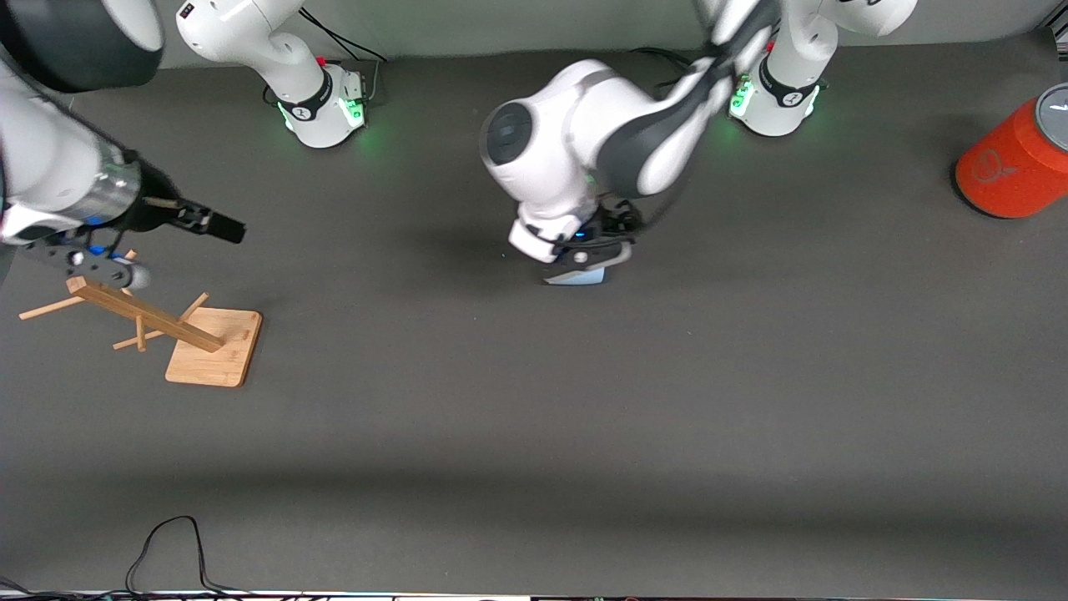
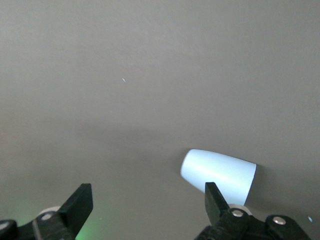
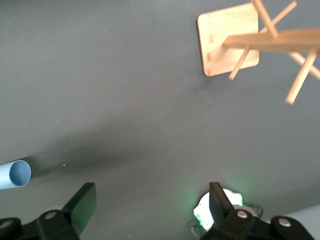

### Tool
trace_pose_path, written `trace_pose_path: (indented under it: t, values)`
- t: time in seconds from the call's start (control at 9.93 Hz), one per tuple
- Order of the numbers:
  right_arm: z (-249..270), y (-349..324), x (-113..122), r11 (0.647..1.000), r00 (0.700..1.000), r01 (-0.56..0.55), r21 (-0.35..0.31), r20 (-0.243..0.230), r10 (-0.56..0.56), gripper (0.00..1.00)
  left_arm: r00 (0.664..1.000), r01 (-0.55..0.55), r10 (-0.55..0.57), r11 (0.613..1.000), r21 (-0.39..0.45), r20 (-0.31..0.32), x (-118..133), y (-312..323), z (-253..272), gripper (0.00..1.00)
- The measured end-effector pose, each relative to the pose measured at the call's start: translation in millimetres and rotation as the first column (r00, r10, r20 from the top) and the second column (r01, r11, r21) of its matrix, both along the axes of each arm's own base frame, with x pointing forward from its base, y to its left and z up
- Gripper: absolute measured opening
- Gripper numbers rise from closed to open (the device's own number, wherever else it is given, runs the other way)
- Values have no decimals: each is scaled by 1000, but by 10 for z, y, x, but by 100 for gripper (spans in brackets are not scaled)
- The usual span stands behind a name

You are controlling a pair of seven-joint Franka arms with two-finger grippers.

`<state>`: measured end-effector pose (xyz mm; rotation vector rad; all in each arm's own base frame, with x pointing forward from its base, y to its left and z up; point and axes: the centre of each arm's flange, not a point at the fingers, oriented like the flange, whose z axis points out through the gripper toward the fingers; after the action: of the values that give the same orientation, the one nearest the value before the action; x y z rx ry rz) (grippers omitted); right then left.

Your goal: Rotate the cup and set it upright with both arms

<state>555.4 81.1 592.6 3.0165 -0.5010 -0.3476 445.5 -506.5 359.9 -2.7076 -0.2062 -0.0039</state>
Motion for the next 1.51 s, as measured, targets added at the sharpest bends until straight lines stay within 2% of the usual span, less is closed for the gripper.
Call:
trace_pose_path:
  t: [0.2,0.4,0.7,0.91,1.21,1.41,1.51]
  values:
    - [-84,-228,61,999,999,-35,14,19,35,100,999,22,-24,997,75,26,-313,-380,-581,100]
    - [-119,-359,101,999,999,-36,19,35,36,100,997,56,-61,992,116,43,-509,-657,-1012,100]
    - [-222,-766,189,996,998,-51,70,36,48,100,994,94,-103,980,173,41,-612,-720,-1411,97]
    - [-213,-904,199,994,997,-55,96,53,50,100,994,99,-107,976,196,34,-614,-691,-1562,84]
    - [-201,-871,87,992,993,-82,92,94,73,100,994,94,-102,972,214,30,-607,-668,-1560,37]
    - [-197,-847,47,992,992,-88,89,98,79,100,995,87,-96,970,225,27,-583,-669,-1468,21]
    - [-192,-852,50,992,991,-89,87,103,79,100,995,98,-103,969,229,7,-574,-663,-1410,15]
